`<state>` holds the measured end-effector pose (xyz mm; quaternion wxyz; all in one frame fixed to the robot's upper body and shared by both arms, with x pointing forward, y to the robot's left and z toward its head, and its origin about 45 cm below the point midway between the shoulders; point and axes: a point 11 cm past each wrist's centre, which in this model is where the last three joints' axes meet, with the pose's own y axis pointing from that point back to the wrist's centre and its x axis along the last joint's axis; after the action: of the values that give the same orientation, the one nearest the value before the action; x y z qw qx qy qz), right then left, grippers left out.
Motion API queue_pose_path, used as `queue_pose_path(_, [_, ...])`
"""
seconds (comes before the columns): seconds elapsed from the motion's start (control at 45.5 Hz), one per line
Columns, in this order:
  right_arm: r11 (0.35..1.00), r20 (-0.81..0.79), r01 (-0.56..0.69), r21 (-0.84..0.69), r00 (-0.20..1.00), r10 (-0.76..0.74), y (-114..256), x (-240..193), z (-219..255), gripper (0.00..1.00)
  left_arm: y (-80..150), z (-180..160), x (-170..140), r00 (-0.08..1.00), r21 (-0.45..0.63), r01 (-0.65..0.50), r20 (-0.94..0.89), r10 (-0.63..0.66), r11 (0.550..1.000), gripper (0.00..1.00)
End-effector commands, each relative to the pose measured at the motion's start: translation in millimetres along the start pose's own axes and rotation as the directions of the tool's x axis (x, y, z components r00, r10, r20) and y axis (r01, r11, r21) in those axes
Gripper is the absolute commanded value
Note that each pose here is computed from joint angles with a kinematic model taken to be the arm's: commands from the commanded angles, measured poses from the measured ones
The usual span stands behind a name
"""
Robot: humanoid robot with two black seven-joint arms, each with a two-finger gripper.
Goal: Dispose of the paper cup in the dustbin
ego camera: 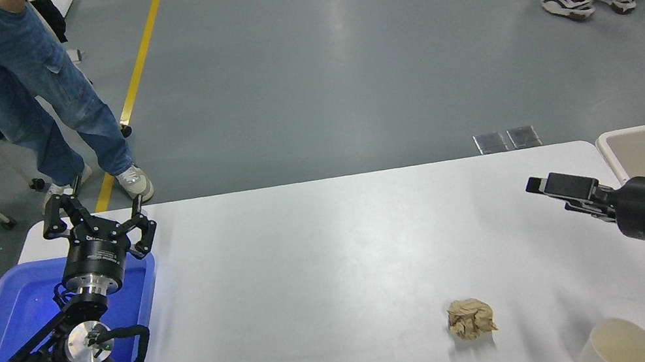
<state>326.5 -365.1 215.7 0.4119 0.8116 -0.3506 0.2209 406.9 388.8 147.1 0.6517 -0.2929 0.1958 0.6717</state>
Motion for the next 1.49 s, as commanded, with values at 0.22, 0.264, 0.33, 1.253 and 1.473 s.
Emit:
queue_pose_path(0.22, [0.969,-0.428,0.234,-0.076,0.87,-0.244,22.1,-17.5,-10.2,1.0,0.0,0.0,-0.1,1.0,0.0,0.001,-0.001,-0.001,1.0,1.0])
queue_pose_path(0.264, [0.948,-0.484,0.293,-0.121,0.817,-0.314,24.0,-24.1,-5.6,1.0,0.0,0.0,-0.1,1.0,0.0,0.001,-0.001,-0.001,1.0,1.0])
queue_pose_path(0.33, [0.928,-0.511,0.336,-0.163,0.775,-0.371,26.4,-29.7,-0.3,1.0,0.0,0.0,-0.1,1.0,0.0,0.001,-0.001,-0.001,1.0,1.0])
queue_pose_path(1.253, [0.831,-0.522,0.474,-0.292,0.649,-0.554,65.3,-85.6,67.2,1.0,0.0,0.0,0.0,1.0,0.0,0.0,0.0,0.0,1.0,1.0])
queue_pose_path(1.473, [0.836,-0.526,0.476,-0.274,0.653,-0.545,58.8,-88.3,64.0,0.99,0.0,0.0,-0.1,1.0,0.0,0.001,-0.001,-0.001,1.0,1.0])
